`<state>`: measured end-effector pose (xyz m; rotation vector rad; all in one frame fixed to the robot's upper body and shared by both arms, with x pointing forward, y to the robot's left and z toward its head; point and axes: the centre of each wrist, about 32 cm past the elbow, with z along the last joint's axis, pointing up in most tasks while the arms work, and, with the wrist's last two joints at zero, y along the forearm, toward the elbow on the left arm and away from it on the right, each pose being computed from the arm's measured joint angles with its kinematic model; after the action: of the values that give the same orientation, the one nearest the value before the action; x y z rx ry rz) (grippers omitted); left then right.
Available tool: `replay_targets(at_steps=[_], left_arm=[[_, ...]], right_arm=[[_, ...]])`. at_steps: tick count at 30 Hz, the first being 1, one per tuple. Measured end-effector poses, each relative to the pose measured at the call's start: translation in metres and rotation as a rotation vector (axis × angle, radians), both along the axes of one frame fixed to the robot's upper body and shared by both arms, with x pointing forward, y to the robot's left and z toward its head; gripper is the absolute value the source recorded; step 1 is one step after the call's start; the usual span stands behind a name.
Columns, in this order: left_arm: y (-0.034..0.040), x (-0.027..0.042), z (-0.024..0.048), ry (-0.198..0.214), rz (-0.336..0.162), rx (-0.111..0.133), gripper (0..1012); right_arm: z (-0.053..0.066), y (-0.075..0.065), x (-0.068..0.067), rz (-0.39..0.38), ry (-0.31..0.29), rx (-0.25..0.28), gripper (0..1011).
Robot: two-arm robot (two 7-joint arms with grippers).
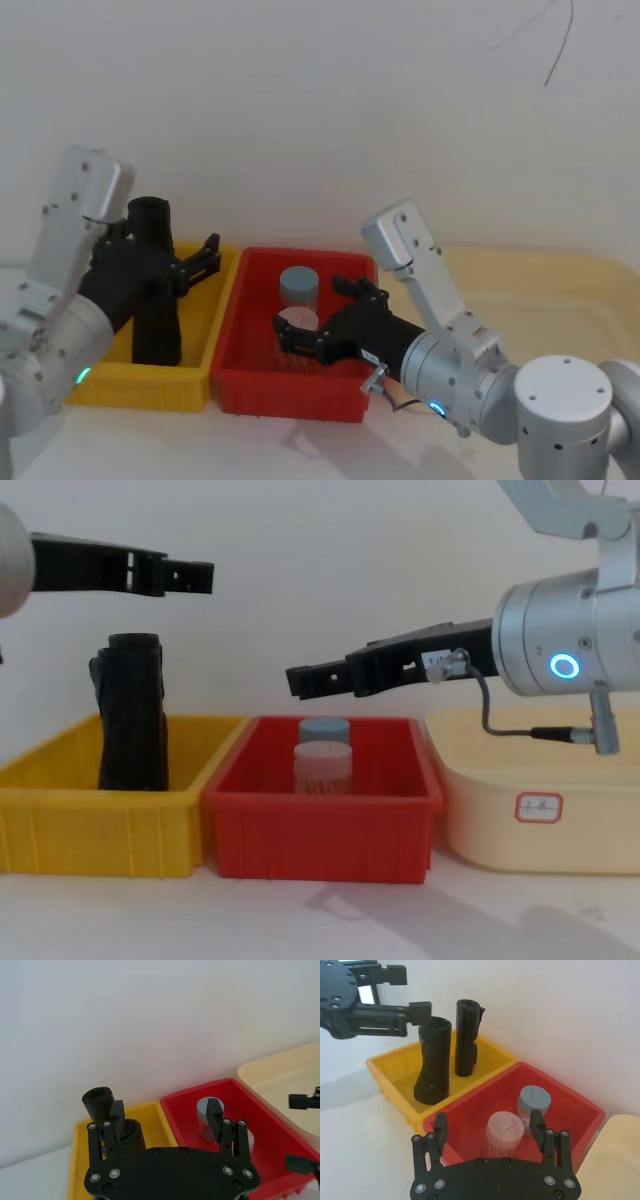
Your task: Pick up the garbage bag with the one hand and transfer it to the other hand.
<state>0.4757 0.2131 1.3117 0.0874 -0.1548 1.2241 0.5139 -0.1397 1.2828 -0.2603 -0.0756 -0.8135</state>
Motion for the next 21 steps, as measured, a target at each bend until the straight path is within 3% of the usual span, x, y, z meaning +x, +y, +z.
replay_targets(at_steps=[6,9,12,13,21], left_arm=[[0.0144,-0.0100,0.0059,0.033,-0.022,-0.020,1000],[0.0264,-0.0151,0.0049,0.051,-0.040,-0.029,1000],[0.0334,-0.0176,0.0038,0.060,-0.047,-0.032,1000],[0.0389,-0.0194,0.0028,0.066,-0.049,-0.032,1000],[0.0614,-0.0239,-0.0026,0.067,-0.070,-0.020,1000]], right_arm=[[-0.002,-0.001,-0.001,0.004,0.005,0.012,1000],[-0.003,-0.001,-0.001,0.004,0.007,0.021,1000],[-0.003,-0.001,-0.001,0.002,0.010,0.032,1000],[-0.003,-0.001,-0.001,0.001,0.010,0.034,1000],[-0.003,0.002,0.002,-0.013,0.020,0.064,1000]])
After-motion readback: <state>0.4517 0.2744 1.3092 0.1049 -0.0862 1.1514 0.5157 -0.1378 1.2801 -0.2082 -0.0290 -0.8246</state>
